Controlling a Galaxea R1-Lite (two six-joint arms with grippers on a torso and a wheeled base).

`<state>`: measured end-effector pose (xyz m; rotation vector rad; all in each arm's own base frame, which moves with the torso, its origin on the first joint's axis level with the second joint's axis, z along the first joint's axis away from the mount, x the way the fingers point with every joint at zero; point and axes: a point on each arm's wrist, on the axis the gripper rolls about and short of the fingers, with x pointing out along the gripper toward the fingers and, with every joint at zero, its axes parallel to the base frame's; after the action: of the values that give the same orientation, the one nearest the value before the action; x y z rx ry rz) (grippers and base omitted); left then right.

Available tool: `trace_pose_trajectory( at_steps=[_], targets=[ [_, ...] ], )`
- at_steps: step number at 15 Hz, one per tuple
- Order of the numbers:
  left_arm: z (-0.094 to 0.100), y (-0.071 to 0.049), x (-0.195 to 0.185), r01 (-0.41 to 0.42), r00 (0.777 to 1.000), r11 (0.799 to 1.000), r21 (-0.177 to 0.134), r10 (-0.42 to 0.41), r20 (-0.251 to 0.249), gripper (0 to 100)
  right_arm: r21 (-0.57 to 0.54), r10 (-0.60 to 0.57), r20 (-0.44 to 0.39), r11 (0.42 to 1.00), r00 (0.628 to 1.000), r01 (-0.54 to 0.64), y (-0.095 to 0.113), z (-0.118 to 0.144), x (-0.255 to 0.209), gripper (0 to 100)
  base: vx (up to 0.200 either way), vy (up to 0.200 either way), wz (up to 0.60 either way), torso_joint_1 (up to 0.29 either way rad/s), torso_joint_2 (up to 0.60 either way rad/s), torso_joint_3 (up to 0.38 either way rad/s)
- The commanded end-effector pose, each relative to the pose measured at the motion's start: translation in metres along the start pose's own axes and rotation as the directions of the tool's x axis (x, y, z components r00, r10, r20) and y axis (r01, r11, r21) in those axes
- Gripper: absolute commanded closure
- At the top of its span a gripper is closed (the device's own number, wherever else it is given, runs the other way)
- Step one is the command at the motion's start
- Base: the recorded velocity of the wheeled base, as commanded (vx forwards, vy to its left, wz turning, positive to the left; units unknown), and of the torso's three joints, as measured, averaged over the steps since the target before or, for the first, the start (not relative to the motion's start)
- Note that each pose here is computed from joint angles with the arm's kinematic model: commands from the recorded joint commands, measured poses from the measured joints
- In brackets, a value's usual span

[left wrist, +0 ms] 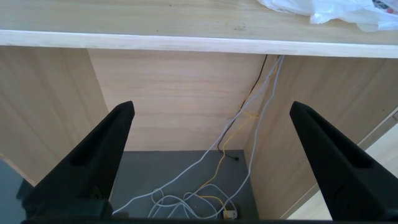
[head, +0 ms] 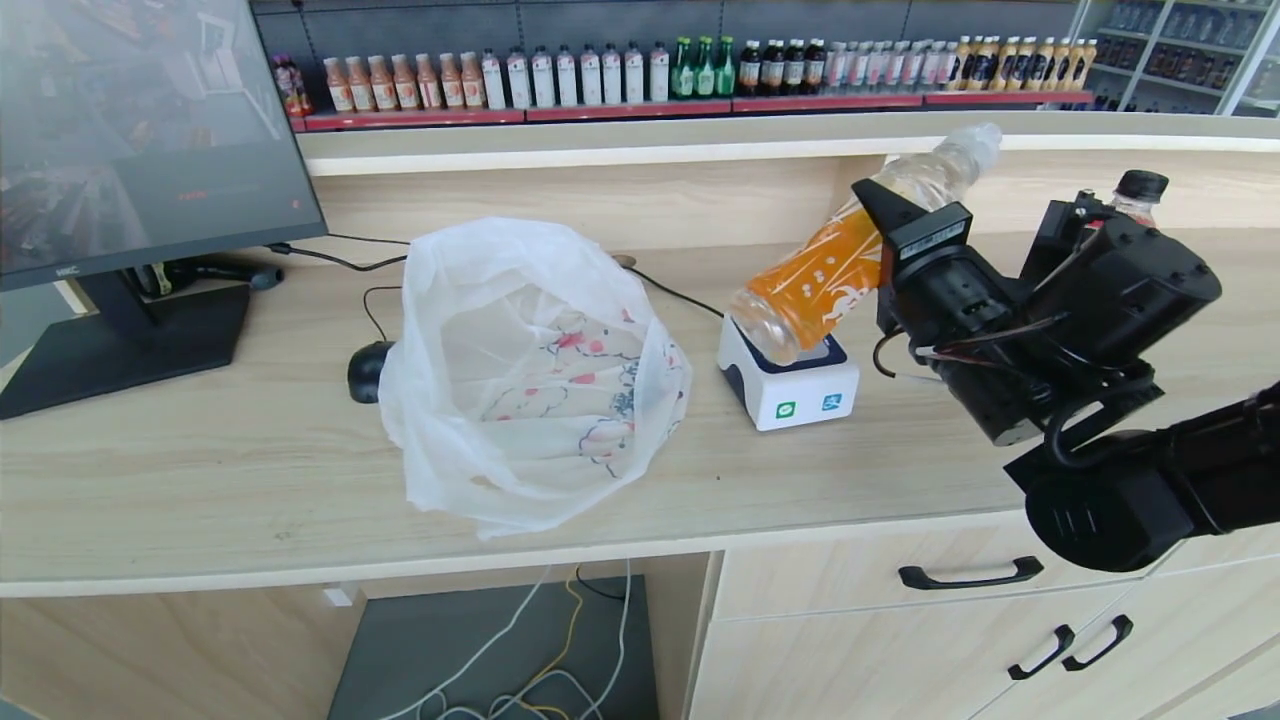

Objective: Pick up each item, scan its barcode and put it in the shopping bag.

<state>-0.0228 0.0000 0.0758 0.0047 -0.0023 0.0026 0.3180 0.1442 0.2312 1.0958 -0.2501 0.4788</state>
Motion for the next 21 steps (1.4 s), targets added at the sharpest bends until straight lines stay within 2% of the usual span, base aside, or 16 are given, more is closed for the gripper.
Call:
trace_pose_trajectory(
  at_steps=[1,13,21],
  targets=[
    [0.000,0.000,0.000,-0.001,1.000,1.000,0.000,0.001,0.001,0,0.000,-0.019,-0.004,1.000,1.000,0.019,-0.008,-0.001,0.000,100,0.000,0.000,0.00,0.000,0.00,0.000],
    [0.000,0.000,0.000,-0.001,1.000,1.000,0.000,0.001,0.001,0,0.105,-0.031,-0.005,0.994,1.000,0.031,-0.017,-0.006,0.006,100,0.000,0.000,0.00,0.000,0.00,0.000],
    [0.000,0.000,0.000,0.001,1.000,1.000,0.000,-0.001,0.001,0,0.120,-0.033,-0.008,0.992,0.999,0.033,-0.019,-0.007,0.007,100,0.000,0.000,0.00,0.000,0.00,0.000]
  ],
)
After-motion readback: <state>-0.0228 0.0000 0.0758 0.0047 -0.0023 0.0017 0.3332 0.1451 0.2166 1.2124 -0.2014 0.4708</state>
